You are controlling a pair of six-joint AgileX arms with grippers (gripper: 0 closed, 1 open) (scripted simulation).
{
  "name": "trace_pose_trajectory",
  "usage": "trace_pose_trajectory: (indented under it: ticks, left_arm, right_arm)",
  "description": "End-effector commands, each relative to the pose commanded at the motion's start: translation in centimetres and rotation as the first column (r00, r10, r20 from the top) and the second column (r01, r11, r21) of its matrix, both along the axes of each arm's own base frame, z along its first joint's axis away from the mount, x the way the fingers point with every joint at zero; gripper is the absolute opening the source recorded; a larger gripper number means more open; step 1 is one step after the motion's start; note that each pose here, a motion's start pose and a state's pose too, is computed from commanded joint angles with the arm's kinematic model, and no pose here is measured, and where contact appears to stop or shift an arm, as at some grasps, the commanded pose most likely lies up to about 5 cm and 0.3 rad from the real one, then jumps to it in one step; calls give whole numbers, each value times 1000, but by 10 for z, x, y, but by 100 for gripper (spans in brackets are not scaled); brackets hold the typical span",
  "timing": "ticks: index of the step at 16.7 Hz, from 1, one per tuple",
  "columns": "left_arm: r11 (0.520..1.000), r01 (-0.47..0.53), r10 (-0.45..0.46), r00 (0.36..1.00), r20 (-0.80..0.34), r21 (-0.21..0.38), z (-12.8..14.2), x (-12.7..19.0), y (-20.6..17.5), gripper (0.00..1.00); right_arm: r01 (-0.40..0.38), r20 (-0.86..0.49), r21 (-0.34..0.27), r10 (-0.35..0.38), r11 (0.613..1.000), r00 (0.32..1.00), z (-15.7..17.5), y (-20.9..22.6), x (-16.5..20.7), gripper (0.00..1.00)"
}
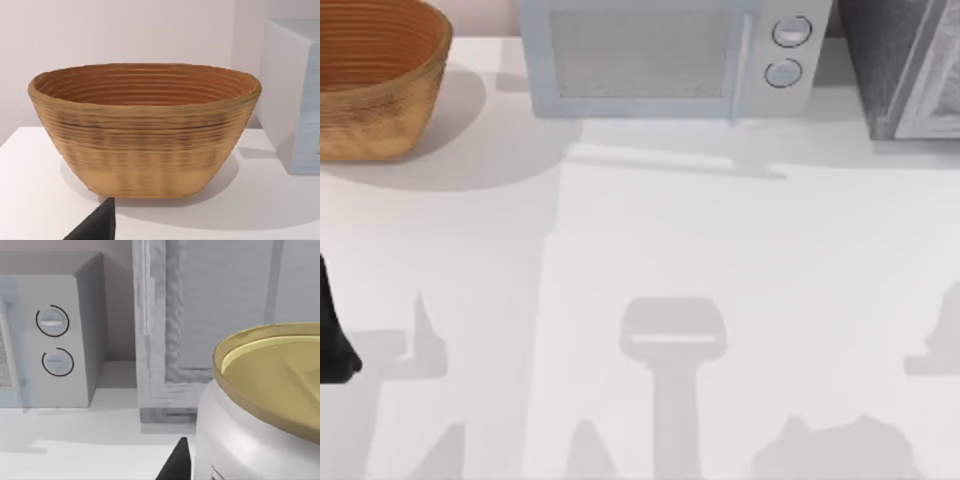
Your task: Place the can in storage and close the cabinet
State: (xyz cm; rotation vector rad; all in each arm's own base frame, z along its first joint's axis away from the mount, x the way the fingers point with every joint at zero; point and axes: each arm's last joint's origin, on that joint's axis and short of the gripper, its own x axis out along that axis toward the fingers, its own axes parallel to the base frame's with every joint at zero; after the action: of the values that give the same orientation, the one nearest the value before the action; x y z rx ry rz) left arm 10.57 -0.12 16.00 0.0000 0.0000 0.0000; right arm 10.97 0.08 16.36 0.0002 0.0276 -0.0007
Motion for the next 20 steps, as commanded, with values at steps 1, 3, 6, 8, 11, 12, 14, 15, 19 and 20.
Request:
trace_pose_trajectory:
  ticks: [1, 3, 6, 8, 11, 12, 14, 15, 19, 20]
  left_arm:
    - [1000, 0, 0, 1000, 0, 0, 0, 0, 0, 100]
    - [1000, 0, 0, 1000, 0, 0, 0, 0, 0, 100]
    - [1000, 0, 0, 1000, 0, 0, 0, 0, 0, 100]
    - [1000, 0, 0, 1000, 0, 0, 0, 0, 0, 100]
    - [1000, 0, 0, 1000, 0, 0, 0, 0, 0, 100]
    - [1000, 0, 0, 1000, 0, 0, 0, 0, 0, 100]
    - [1000, 0, 0, 1000, 0, 0, 0, 0, 0, 100]
    - [1000, 0, 0, 1000, 0, 0, 0, 0, 0, 100]
    - [1000, 0, 0, 1000, 0, 0, 0, 0, 0, 100]
    - [1000, 0, 0, 1000, 0, 0, 0, 0, 0, 100]
  right_arm:
    - [-1, 13, 0, 1, 1000, 1000, -1, -1, -2, 0]
    - [-1, 26, 0, 1, 1000, 1000, -3, -2, -4, 0]
    - [-1, 28, 0, 1, 1000, 1000, -4, -2, -4, 0]
    - [-3, 28, 2, 3, 1000, 1000, -3, -2, -4, 0]
    - [-3, 28, 1, 3, 1000, 1000, 5, -1, -4, 0]
    - [-2, 28, 1, 2, 1000, 1000, 13, -1, -4, 0]
    - [-2, 28, 1, 2, 1000, 1000, 36, 0, -4, 0]
    - [-2, 28, 1, 2, 1000, 1000, 50, 0, -4, 0]
    - [-1, 28, 0, 1, 1000, 1000, 121, 4, 6, 0]
    - [0, 28, 0, 0, 1000, 1000, 141, 5, 10, 0]
